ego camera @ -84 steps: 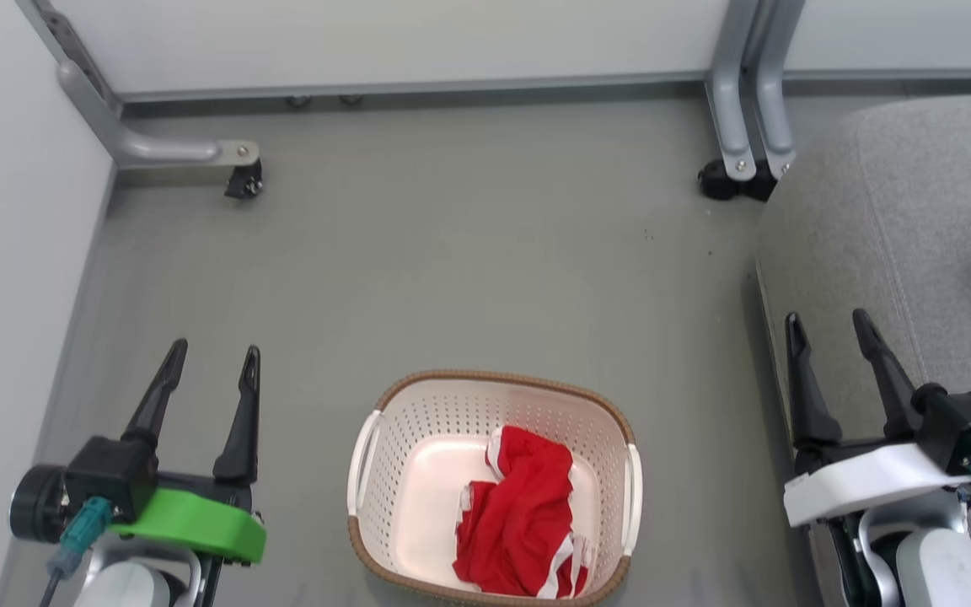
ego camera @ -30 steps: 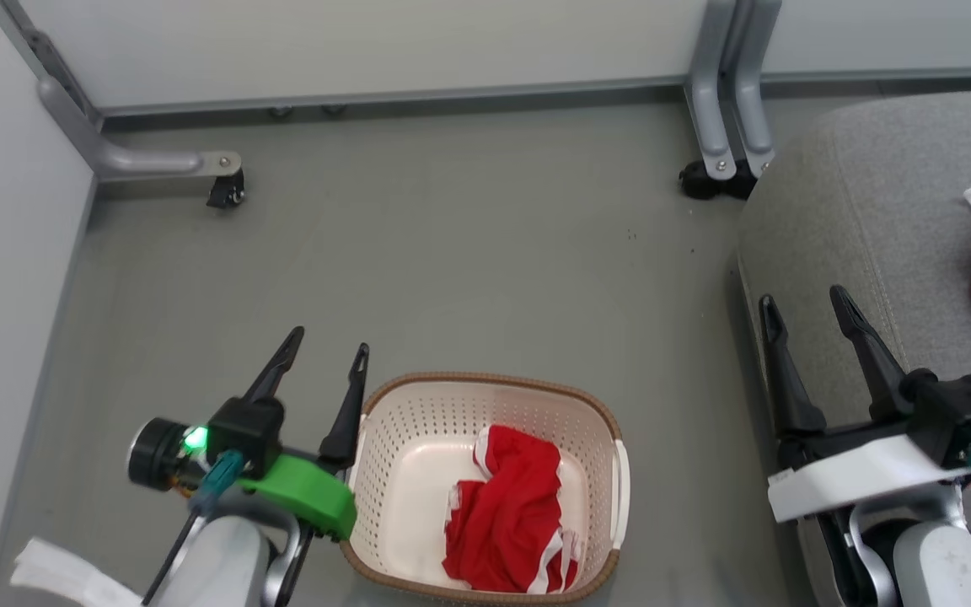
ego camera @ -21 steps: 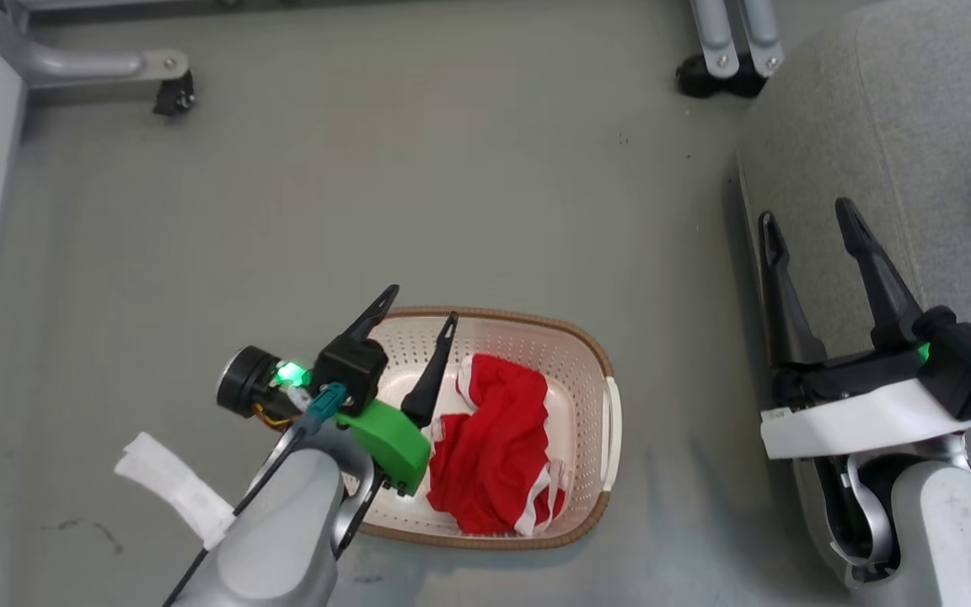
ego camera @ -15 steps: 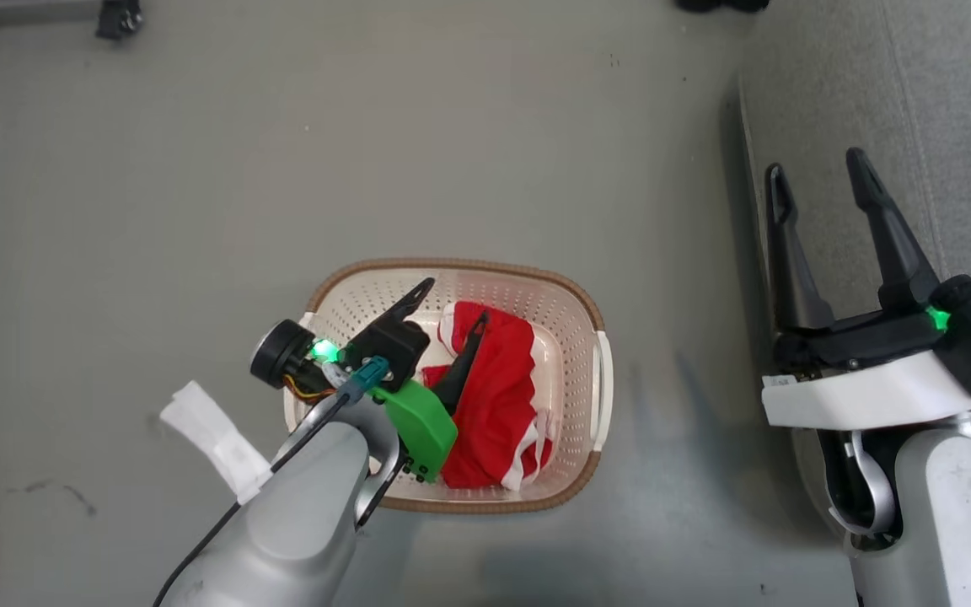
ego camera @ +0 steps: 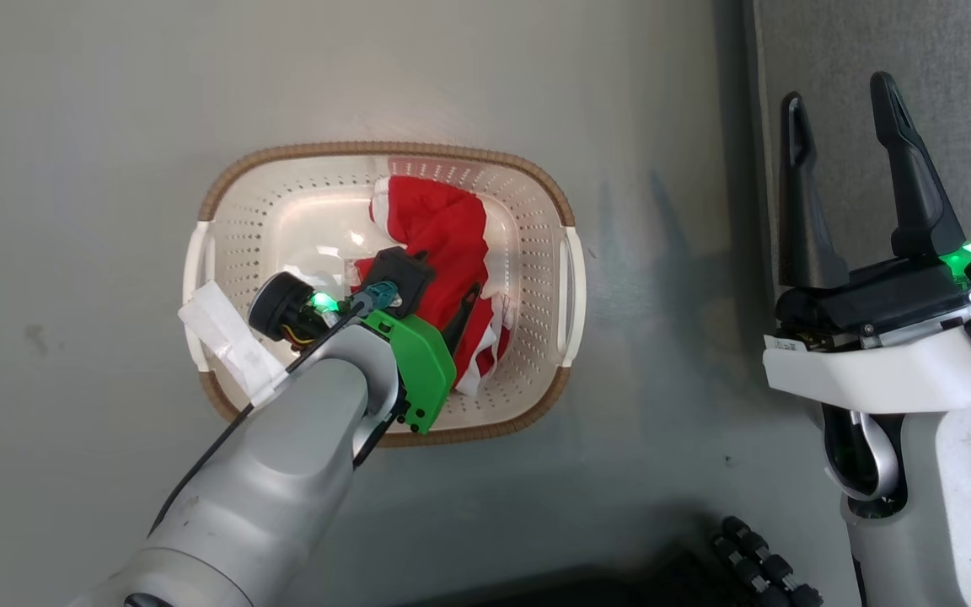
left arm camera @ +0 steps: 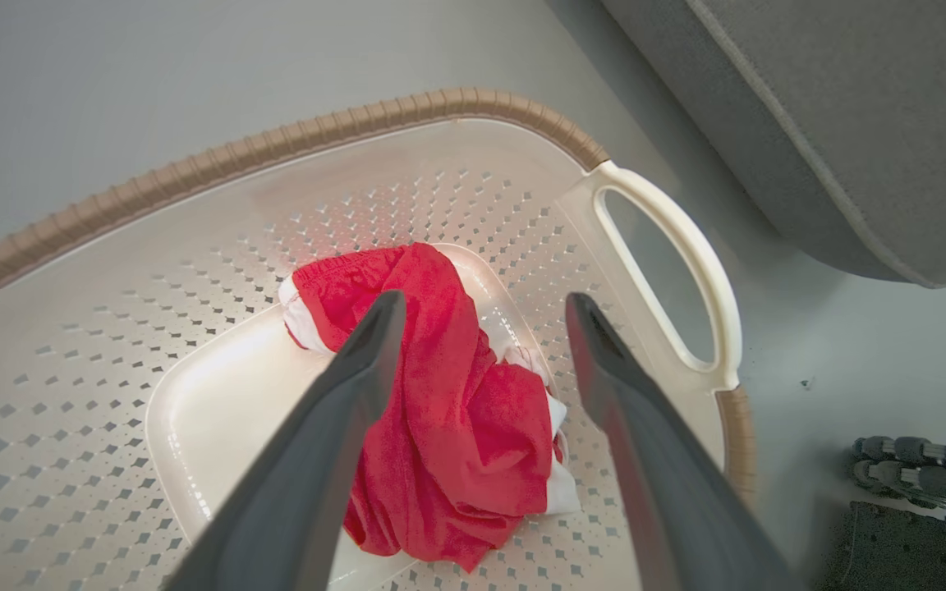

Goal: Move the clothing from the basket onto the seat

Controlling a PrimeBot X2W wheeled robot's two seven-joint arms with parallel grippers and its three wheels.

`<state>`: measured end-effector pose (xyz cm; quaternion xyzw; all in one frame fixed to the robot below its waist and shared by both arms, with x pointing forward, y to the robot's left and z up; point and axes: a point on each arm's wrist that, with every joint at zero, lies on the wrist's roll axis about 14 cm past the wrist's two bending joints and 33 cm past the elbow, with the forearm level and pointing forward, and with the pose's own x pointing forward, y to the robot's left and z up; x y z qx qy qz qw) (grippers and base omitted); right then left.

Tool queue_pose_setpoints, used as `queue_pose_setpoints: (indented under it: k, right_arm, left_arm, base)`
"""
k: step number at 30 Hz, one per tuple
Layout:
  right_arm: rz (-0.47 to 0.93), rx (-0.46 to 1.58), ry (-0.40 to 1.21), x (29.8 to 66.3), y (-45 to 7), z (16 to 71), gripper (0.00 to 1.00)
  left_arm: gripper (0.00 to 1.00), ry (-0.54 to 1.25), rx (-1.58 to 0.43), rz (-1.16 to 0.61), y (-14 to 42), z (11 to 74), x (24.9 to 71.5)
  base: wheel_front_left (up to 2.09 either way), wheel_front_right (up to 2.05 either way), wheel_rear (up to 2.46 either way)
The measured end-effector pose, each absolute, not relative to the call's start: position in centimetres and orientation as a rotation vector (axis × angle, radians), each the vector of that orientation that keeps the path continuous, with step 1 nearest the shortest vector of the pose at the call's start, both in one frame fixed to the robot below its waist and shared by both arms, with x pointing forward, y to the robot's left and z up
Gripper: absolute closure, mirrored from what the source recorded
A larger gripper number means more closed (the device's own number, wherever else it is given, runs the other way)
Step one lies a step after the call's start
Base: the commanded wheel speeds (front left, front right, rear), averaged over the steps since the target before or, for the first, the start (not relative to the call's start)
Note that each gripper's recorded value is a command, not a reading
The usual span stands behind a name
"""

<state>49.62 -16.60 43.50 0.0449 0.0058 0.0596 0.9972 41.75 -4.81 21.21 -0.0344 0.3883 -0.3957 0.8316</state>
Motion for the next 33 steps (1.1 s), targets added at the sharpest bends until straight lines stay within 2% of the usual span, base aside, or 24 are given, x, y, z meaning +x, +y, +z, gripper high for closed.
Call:
queue_pose_setpoints:
  k: [12,33]
  right_arm:
    - [0.065,0.094,0.153,49.0,-18.5,36.4,0.00]
    - [0.015,0.110,0.257,47.3,-20.1,32.2,0.00]
  left_arm:
    - [0.00,1.103,-0.105,-0.834,-4.3,12.0,38.7]
    - [0.00,1.288,-0.065,-0.799,-3.6,4.7,37.8]
  base:
    - [0.00,0.00,0.00]
    - [0.00,0.00,0.00]
